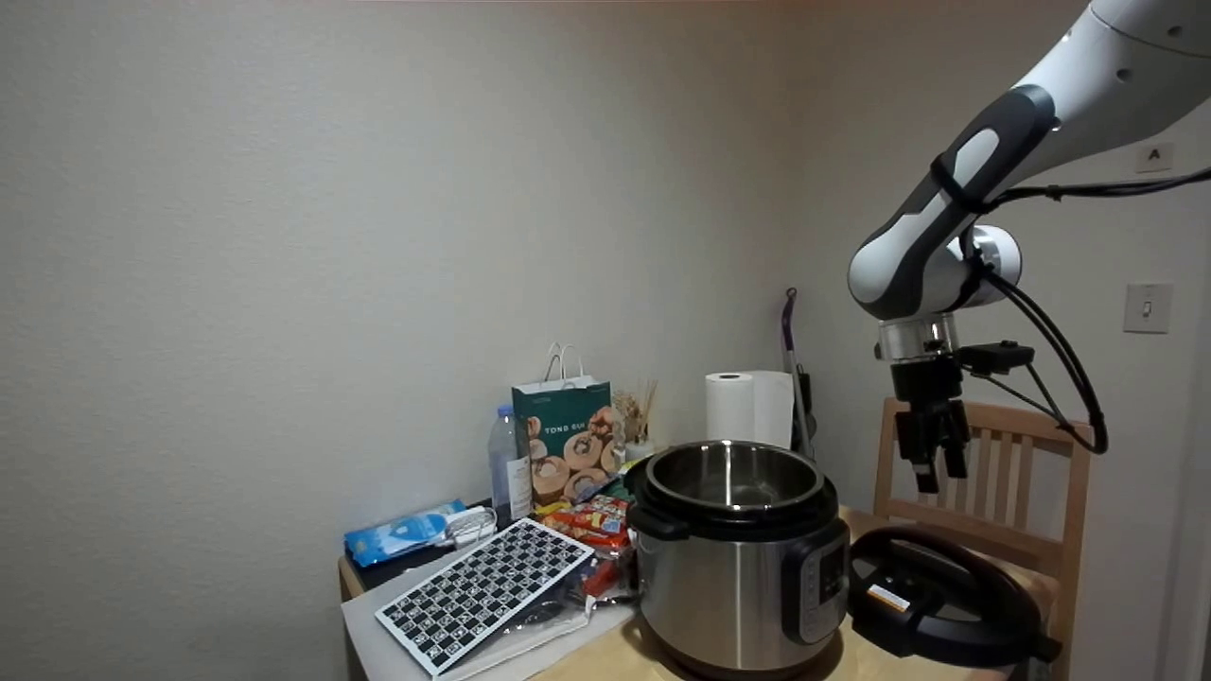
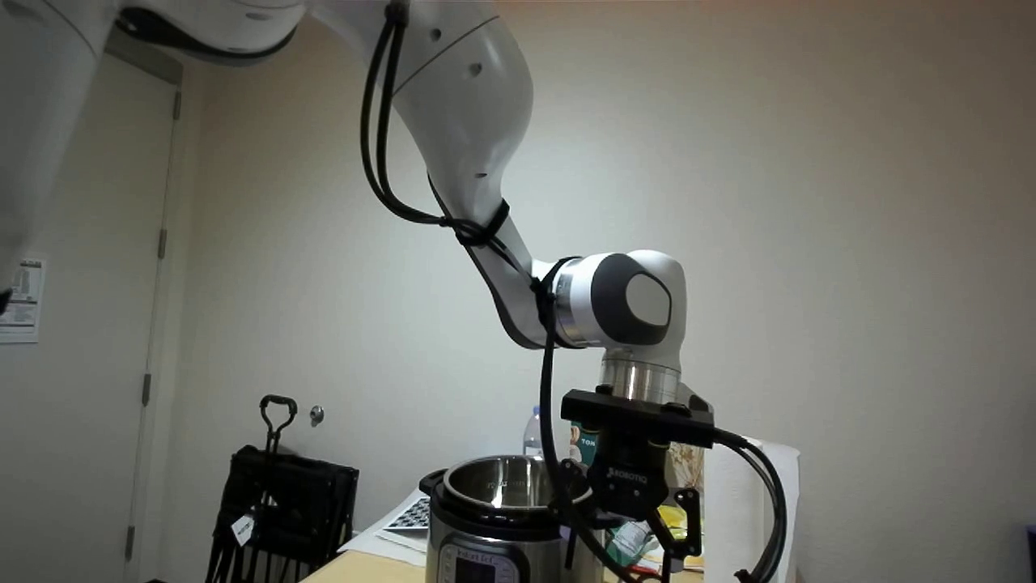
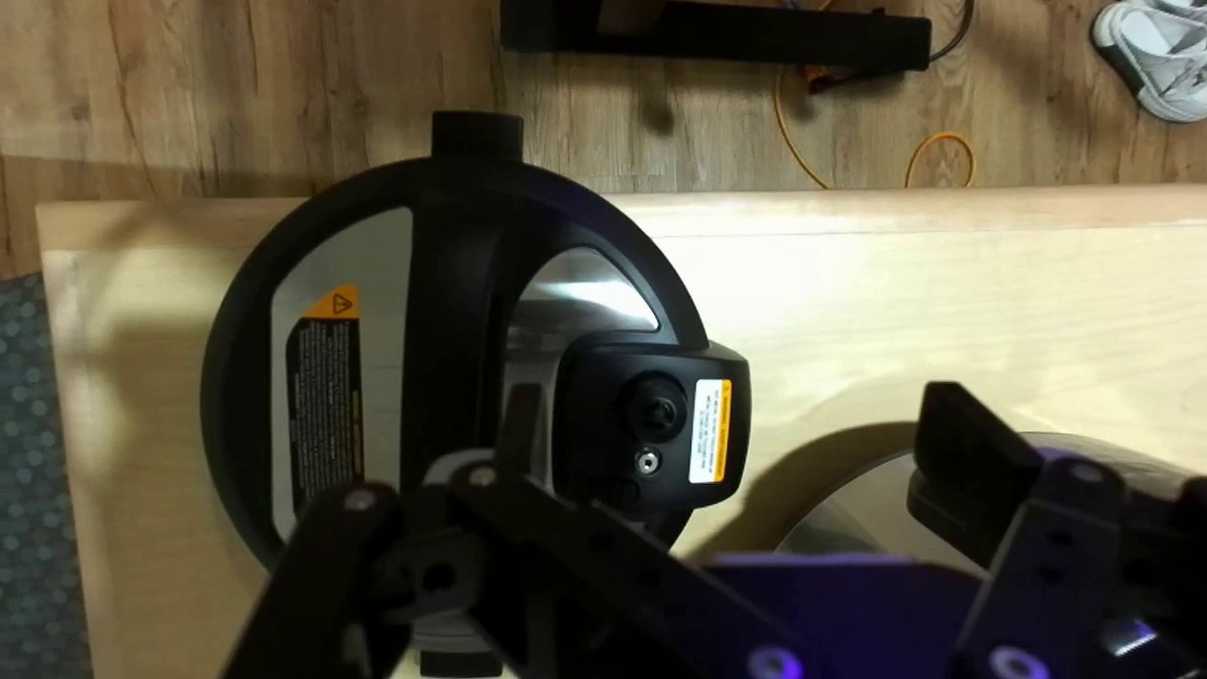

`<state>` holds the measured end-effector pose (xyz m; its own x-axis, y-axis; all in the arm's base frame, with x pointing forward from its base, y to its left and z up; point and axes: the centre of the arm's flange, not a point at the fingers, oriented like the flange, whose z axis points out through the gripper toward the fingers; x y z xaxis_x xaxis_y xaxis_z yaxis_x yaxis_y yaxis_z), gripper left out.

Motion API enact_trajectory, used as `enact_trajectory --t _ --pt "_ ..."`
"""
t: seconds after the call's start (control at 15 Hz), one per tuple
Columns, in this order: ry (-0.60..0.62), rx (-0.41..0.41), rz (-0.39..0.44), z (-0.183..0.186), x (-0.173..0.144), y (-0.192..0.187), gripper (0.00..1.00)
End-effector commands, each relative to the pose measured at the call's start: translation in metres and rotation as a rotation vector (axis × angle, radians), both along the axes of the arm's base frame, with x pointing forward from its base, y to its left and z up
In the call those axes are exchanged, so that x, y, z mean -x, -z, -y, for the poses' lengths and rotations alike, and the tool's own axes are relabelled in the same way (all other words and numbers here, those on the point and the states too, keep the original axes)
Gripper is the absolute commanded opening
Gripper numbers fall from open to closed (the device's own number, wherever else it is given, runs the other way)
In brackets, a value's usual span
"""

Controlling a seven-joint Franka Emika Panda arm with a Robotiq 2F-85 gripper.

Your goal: Put the lid on the pressure cooker

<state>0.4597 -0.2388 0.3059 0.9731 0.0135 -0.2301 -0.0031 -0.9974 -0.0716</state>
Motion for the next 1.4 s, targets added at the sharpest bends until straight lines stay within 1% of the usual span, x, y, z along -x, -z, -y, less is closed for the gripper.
enact_trajectory --t 0.0,0.2,0.33,0.4,0.47,0.53,0.73,0.8,1.0,1.33 --pt "-0.032 0.052 0.063 0.021 -0.033 0.032 1.0" --pt "-0.019 0.069 0.095 0.045 -0.066 0.065 1.0" --pt "0.009 0.074 0.094 0.06 -0.081 0.086 1.0" --pt "0.028 0.062 0.073 0.067 -0.082 0.092 1.0" --pt "0.055 0.053 0.034 0.07 -0.078 0.094 1.0" --pt "0.021 0.078 0.054 0.053 -0.065 0.09 1.0" --pt "0.035 0.073 0.034 0.066 -0.069 0.101 1.0" --pt "0.06 0.054 0.018 0.066 -0.066 0.102 1.0" --pt "0.08 0.024 -0.013 0.07 -0.054 0.11 1.0" --pt "0.124 0.002 -0.045 0.09 -0.045 0.12 1.0"
